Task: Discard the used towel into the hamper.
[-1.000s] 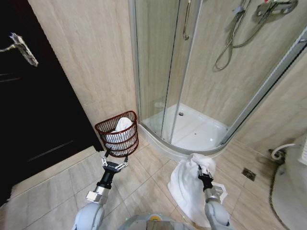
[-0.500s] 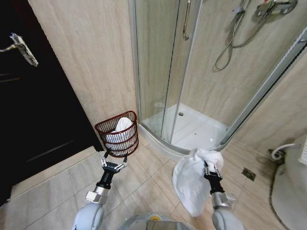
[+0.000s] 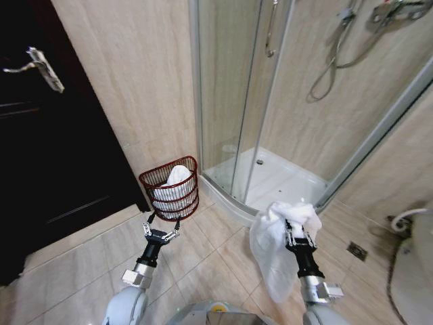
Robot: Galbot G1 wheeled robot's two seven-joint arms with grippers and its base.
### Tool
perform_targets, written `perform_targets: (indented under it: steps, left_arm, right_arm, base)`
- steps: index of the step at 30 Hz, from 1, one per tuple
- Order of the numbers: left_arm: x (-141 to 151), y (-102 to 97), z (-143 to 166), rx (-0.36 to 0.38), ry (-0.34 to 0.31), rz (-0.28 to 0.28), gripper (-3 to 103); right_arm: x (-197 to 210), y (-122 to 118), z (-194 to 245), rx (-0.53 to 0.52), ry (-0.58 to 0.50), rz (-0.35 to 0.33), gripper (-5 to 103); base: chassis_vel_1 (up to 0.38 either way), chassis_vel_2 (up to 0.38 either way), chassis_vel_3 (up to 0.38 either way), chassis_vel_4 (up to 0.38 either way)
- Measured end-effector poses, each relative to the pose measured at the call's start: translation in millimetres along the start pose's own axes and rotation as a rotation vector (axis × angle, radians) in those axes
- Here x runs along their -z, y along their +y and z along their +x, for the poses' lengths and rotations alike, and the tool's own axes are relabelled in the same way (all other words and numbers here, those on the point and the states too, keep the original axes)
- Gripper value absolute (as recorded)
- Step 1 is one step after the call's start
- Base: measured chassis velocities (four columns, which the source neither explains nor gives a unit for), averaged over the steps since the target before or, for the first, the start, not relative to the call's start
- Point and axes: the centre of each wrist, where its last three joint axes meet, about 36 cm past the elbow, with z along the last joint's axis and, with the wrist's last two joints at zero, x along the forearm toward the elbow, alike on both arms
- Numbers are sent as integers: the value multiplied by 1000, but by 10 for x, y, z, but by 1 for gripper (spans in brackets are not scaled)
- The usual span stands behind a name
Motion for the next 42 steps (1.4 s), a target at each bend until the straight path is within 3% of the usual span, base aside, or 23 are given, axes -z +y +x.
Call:
perform_targets:
  steps: [37, 42]
  left_arm:
    - [-76, 45, 7, 30, -21, -4, 100]
    - [-71, 31, 19, 50, 9, -7, 100]
  right_arm:
    - [113, 178, -114, 17, -30, -10, 27]
    - [104, 171, -124, 13, -27, -10, 27]
  base:
    - [110, 109, 109, 114]
    - [16, 24, 28, 17]
